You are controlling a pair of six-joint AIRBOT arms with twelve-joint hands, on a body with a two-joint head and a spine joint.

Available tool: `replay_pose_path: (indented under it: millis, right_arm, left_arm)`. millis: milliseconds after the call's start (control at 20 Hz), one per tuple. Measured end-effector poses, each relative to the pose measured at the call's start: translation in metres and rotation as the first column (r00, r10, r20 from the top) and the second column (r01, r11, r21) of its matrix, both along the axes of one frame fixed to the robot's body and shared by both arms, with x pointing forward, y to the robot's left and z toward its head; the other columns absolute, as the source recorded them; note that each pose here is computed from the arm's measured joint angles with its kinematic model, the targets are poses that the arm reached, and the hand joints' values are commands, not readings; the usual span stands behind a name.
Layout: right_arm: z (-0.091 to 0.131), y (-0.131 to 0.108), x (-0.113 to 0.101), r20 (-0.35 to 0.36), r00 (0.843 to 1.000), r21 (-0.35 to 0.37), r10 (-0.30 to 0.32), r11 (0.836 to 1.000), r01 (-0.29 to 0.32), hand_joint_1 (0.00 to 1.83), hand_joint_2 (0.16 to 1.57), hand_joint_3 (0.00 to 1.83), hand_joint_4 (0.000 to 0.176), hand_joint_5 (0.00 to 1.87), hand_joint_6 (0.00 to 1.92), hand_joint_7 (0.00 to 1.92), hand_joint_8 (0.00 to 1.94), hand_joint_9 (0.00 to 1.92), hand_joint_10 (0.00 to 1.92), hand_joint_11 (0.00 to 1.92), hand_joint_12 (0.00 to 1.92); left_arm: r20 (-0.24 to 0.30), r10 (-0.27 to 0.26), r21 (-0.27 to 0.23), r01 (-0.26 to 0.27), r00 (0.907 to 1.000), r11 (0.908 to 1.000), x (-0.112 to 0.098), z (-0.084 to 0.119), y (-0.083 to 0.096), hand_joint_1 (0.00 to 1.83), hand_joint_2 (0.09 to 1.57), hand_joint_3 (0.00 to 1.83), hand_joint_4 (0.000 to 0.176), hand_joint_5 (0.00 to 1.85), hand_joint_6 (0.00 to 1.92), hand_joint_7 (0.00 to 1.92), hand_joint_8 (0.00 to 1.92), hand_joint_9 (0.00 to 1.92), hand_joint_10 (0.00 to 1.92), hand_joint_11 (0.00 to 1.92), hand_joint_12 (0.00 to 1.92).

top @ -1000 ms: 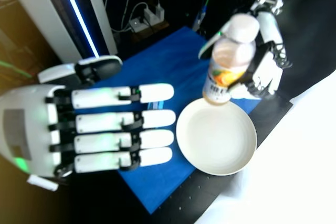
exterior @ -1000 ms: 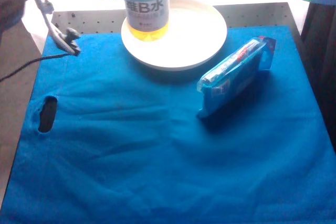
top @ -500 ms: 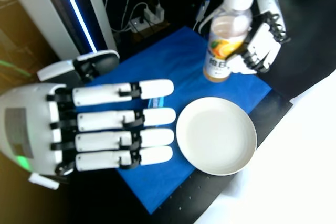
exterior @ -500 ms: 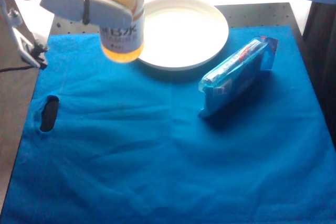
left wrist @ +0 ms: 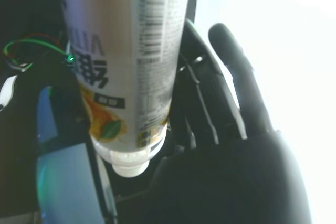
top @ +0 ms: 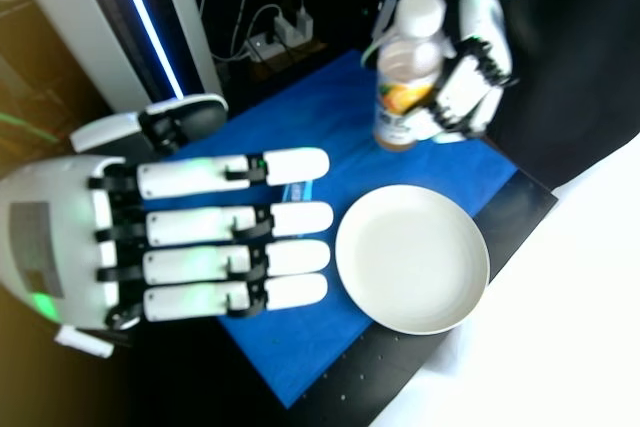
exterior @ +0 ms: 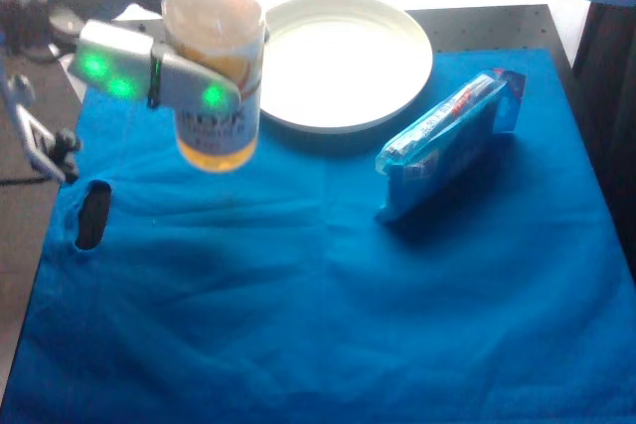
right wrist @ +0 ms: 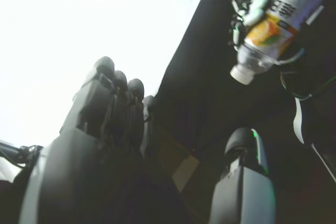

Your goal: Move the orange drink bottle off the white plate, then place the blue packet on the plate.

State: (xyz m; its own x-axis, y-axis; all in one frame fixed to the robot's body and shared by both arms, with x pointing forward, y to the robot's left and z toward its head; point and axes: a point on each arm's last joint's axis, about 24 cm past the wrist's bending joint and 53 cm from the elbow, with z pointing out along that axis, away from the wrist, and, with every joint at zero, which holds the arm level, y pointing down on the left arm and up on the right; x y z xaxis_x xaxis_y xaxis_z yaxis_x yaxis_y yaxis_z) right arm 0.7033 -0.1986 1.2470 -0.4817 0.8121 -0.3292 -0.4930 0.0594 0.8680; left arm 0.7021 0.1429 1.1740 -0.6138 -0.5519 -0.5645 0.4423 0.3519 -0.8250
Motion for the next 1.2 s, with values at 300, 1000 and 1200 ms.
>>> replay_pose_path:
  millis: [300,1000,1200]
  right_arm:
    - [0.0,0.001,0.0,-0.001,1.0,0.002,0.001,1.0,-0.001,0.69,0.92,0.0,0.052,0.28,0.0,0.31,0.0,0.2,0.0,0.21,0.0]
    - [-0.001,0.004,-0.002,-0.004,1.0,0.002,0.011,1.0,-0.011,0.69,0.92,0.0,0.064,0.29,0.0,0.35,0.0,0.23,0.0,0.17,0.0]
    - [-0.001,0.004,-0.002,-0.004,1.0,0.002,0.011,1.0,-0.011,0.69,0.91,0.0,0.061,0.28,0.0,0.36,0.0,0.22,0.0,0.15,0.0]
  left_arm:
    - [-0.03,0.013,0.007,-0.013,0.9995,0.9999,-0.008,-0.02,0.007,1.22,1.13,0.0,0.0,0.95,0.91,0.95,1.16,0.85,0.7,0.46,1.34]
    - [-0.101,0.038,0.015,-0.037,0.9941,0.9992,-0.006,-0.052,0.007,1.25,1.1,0.0,0.0,1.03,0.71,1.01,1.11,0.99,0.36,0.53,1.29]
    - [-0.103,0.039,0.02,-0.037,0.9939,0.9991,-0.008,-0.052,0.009,1.11,1.13,0.0,0.0,0.93,1.05,0.96,0.15,0.95,0.03,0.58,0.7]
